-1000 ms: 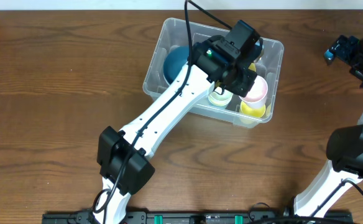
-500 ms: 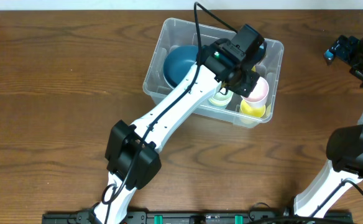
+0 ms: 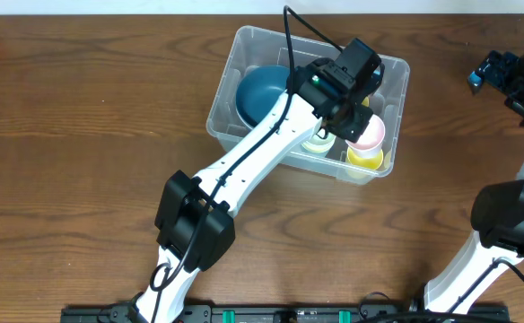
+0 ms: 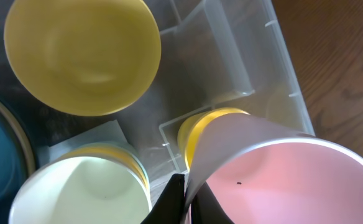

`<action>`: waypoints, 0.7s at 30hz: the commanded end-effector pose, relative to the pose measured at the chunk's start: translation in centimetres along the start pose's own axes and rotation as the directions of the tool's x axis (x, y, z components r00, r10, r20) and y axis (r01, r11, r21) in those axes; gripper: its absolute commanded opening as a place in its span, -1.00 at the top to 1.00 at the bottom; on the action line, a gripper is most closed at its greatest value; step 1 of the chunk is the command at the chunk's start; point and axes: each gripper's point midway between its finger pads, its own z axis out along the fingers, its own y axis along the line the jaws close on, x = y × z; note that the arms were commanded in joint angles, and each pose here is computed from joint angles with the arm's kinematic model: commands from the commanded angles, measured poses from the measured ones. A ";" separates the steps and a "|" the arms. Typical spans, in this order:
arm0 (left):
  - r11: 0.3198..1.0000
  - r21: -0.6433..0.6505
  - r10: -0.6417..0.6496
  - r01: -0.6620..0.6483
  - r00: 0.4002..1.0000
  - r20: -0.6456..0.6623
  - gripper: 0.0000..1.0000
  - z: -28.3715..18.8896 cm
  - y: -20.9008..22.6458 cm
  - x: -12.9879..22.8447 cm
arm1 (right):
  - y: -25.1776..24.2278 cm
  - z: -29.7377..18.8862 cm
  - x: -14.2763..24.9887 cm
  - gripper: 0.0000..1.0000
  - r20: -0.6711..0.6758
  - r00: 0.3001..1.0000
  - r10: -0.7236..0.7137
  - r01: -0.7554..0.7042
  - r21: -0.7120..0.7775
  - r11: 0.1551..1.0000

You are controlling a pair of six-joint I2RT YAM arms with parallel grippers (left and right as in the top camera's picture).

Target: Pack container

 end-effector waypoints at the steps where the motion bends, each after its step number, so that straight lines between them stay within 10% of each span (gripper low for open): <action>1: 1.000 -0.004 0.011 -0.011 0.999 -0.032 0.88 0.9 -0.4 1.0 | -0.3 0.3 -0.1 -0.98 0.000 1.000 0.013 -0.013 0.016 1.000; 10: 1.000 0.001 0.024 -0.024 0.999 -0.035 0.86 1.0 -1.1 1.2 | -0.3 0.3 -0.1 -0.99 0.000 1.000 0.013 -0.013 0.016 1.000; 21: 1.000 0.005 0.025 -0.025 1.000 -0.011 0.21 0.6 -1.2 0.5 | -0.3 0.3 -0.1 -0.99 0.000 1.000 0.013 -0.013 0.016 1.000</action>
